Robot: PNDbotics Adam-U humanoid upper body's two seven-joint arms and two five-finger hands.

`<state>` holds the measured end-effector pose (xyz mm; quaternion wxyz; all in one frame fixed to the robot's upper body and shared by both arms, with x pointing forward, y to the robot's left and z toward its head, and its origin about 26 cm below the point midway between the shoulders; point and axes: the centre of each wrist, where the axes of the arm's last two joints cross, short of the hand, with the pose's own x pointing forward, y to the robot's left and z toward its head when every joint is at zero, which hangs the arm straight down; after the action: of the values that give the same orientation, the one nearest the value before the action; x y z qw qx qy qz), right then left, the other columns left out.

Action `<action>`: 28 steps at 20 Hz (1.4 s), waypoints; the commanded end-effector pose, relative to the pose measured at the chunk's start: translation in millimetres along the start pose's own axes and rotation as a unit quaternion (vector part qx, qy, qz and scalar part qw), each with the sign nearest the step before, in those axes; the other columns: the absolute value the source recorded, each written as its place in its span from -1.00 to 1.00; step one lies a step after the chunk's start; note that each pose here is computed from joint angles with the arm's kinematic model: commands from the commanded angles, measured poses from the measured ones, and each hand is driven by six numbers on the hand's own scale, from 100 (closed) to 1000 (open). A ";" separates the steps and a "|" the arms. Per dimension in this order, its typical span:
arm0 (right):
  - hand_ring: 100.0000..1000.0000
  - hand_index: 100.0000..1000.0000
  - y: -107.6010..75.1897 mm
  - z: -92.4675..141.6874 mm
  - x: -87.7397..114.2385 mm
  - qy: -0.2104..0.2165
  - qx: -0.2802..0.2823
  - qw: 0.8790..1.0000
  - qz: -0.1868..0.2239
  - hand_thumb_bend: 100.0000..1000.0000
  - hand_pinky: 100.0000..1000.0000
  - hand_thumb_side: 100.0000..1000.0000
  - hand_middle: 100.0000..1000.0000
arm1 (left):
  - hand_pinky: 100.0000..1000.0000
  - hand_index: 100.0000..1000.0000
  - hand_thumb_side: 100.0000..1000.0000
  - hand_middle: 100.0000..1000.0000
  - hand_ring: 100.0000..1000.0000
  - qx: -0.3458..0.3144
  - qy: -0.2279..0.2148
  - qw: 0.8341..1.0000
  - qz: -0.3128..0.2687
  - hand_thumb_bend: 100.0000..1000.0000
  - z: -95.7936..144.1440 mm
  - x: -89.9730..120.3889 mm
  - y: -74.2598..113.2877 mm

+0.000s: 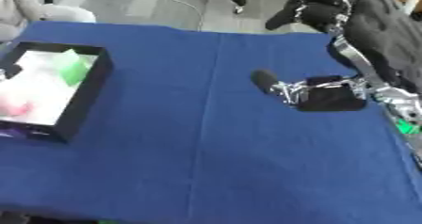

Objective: Pick up the objects with one hand, pass them to the other hand, and then place them into the box on the other side of the table.

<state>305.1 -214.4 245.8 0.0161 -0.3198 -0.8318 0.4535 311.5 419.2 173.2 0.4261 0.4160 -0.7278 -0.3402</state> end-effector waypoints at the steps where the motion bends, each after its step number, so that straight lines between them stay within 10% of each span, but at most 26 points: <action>1: 0.07 0.32 -20.1 10.5 -13.8 0.039 0.017 0.998 0.038 -0.34 0.45 -0.14 0.01 | 0.54 0.60 0.20 0.39 0.34 0.037 -0.051 0.996 0.060 0.02 -7.2 25.4 6.5; 9: 0.17 0.50 -37.6 46.1 -33.0 0.207 0.082 0.974 0.048 -0.15 0.51 -0.20 0.20 | 0.51 0.54 0.23 0.35 0.30 0.046 -0.106 0.975 0.188 -0.04 -14.7 64.9 -19.9; 20: 0.38 0.69 -24.0 111.9 -99.9 0.441 0.150 0.885 0.004 0.04 0.60 -0.23 0.45 | 0.49 0.50 0.24 0.32 0.29 0.003 -0.174 0.940 0.294 -0.06 -27.3 110.0 -50.0; 28: 0.45 0.73 -13.0 148.3 -149.3 0.533 0.169 0.829 -0.003 0.08 0.63 -0.24 0.52 | 0.50 0.50 0.24 0.32 0.29 -0.014 -0.222 0.917 0.331 -0.08 -41.0 138.7 -57.5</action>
<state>369.2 -396.7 196.3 0.5118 -0.4852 -0.6155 0.3520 327.6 268.8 177.1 0.3661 0.0648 -0.8887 -0.2681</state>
